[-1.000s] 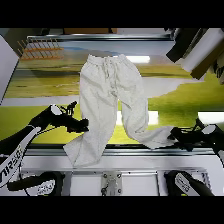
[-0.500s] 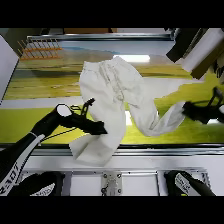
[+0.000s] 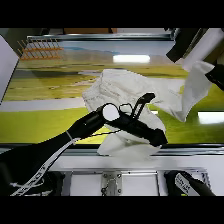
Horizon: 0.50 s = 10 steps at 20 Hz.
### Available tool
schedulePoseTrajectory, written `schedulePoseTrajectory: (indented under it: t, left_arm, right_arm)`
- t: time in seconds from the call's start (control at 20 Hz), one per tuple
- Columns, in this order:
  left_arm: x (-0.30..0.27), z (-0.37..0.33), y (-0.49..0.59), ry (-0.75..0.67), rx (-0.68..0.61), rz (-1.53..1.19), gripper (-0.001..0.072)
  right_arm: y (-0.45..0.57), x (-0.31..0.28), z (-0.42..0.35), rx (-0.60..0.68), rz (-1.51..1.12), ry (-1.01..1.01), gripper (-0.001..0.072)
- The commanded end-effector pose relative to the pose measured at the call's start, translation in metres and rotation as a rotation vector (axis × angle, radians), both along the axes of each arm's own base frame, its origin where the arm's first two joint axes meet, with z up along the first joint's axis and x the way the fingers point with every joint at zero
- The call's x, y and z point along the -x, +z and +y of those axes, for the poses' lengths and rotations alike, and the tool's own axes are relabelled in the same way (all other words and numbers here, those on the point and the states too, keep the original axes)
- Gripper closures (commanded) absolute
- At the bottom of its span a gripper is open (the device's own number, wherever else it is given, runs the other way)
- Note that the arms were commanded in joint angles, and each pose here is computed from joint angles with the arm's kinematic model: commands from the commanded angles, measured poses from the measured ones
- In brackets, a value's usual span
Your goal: Fold the clothes and pants, and hang the long-sleeved shirts on hangers.
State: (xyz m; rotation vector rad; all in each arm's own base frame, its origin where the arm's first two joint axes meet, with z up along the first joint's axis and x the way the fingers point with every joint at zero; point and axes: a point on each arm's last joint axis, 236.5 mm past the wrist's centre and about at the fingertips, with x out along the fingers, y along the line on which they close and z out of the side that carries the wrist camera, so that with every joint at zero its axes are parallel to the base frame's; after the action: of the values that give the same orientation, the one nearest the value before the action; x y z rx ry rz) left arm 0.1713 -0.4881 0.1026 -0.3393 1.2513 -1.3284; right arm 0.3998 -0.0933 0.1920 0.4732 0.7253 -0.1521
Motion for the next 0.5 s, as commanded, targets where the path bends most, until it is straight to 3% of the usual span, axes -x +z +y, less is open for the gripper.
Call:
schedulePoseTrajectory:
  t: [0.0, 0.1, 0.2, 0.45]
  left_arm:
    - [-0.028, 0.001, 0.005, 0.006, 0.007, 0.009, 0.0090]
    - [-0.073, 0.030, -0.001, 0.079, -0.024, 0.004, 0.0089]
    - [-0.133, 0.077, -0.025, 0.204, -0.137, -0.059, 0.0089]
    - [-0.289, 0.266, -0.074, 0.692, -0.455, -0.184, 0.0089]
  right_arm:
    - [-0.011, 0.025, -0.002, 0.079, 0.110, 0.052, 0.0125]
    - [-0.015, 0.050, -0.016, 0.152, 0.153, -0.005, 0.0124]
    - [-0.020, 0.077, -0.015, 0.188, 0.166, -0.025, 0.0125]
    - [-0.068, 0.132, 0.014, 0.153, 0.213, -0.011, 0.0125]
